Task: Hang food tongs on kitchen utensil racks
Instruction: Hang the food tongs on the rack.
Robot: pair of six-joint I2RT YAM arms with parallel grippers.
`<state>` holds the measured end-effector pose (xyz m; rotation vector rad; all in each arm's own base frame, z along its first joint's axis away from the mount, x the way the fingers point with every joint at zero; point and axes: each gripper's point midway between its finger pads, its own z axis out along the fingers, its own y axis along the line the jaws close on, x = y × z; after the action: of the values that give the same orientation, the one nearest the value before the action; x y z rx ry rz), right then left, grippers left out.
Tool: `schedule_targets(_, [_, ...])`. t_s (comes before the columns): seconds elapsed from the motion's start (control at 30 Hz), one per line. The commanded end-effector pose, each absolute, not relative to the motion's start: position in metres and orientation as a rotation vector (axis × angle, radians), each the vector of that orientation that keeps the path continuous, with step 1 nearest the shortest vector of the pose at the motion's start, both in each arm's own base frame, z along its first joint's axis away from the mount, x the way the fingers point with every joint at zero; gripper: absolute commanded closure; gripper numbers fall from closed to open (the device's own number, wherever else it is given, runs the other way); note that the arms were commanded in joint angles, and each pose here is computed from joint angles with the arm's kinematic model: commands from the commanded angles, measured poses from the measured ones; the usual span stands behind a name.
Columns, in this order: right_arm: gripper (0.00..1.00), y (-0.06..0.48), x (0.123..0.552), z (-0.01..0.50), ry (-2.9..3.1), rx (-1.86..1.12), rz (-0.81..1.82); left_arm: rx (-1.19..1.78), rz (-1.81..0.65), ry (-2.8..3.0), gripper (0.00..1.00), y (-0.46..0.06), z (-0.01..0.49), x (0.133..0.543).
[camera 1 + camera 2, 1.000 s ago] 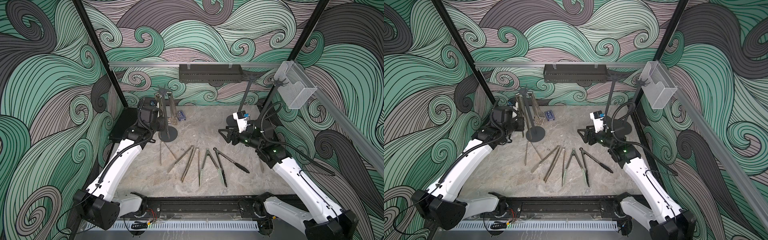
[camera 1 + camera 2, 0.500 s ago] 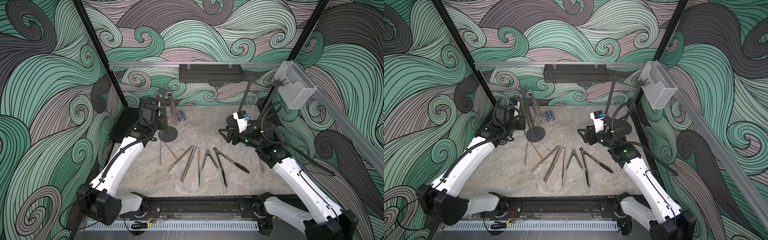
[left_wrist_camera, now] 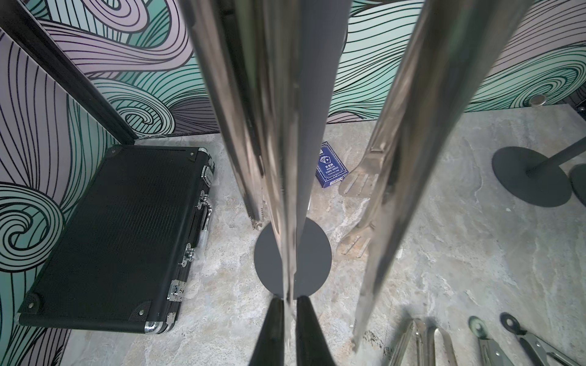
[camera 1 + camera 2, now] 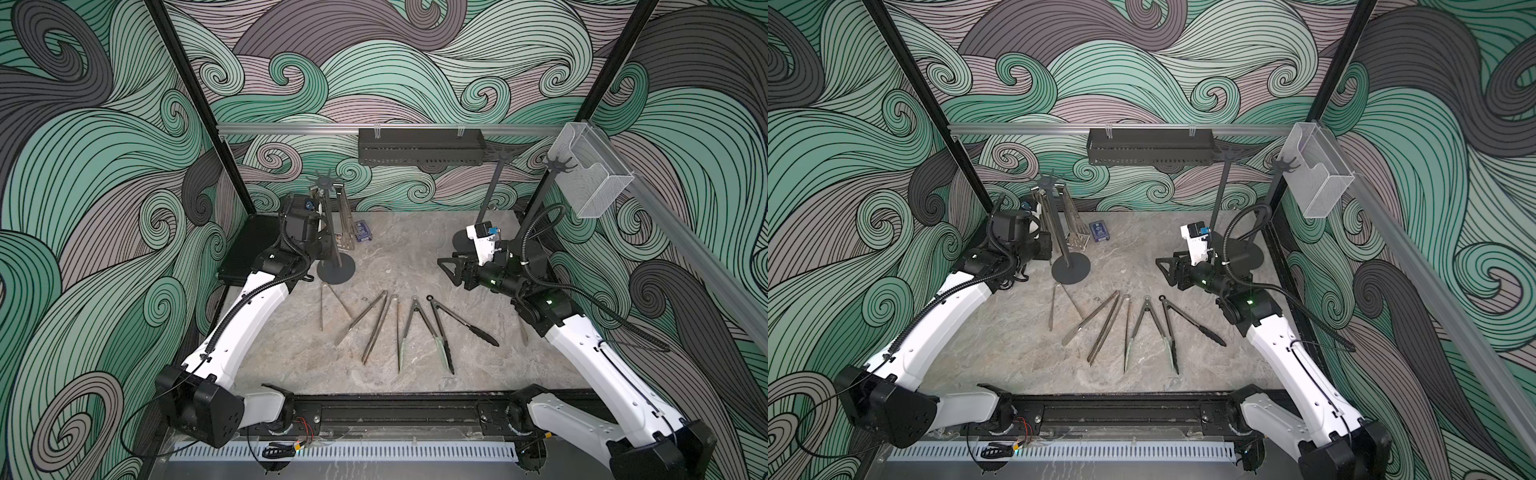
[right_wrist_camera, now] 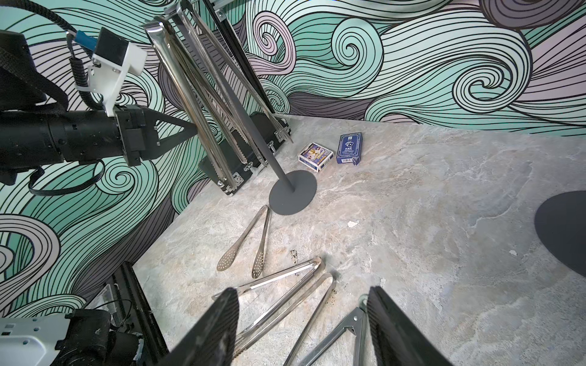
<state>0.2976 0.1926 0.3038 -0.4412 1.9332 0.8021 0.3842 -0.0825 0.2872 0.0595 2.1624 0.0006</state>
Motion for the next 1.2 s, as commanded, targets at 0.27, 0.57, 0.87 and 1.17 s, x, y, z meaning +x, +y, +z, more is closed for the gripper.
schedule_targets(0.27, [0.34, 0.193, 0.300, 0.306, 1.913, -0.439, 0.807, 0.074, 0.013, 2.170, 0.73, -0.079, 0.289, 0.379])
schedule_targets(0.57, [0.34, 0.190, 0.305, 0.303, 1.927, -0.424, 0.796, 0.090, -0.044, 2.140, 0.59, -0.082, 0.307, 0.364])
schedule_targets(0.87, [0.28, 0.157, 0.328, 0.295, 1.994, -0.290, 0.620, 0.135, -0.154, 2.094, 0.38, -0.084, 0.328, 0.321])
schedule_targets(1.17, [0.19, 0.091, 0.380, 0.299, 2.013, -0.043, 0.313, 0.077, -0.352, 2.096, 0.23, -0.088, 0.318, 0.286])
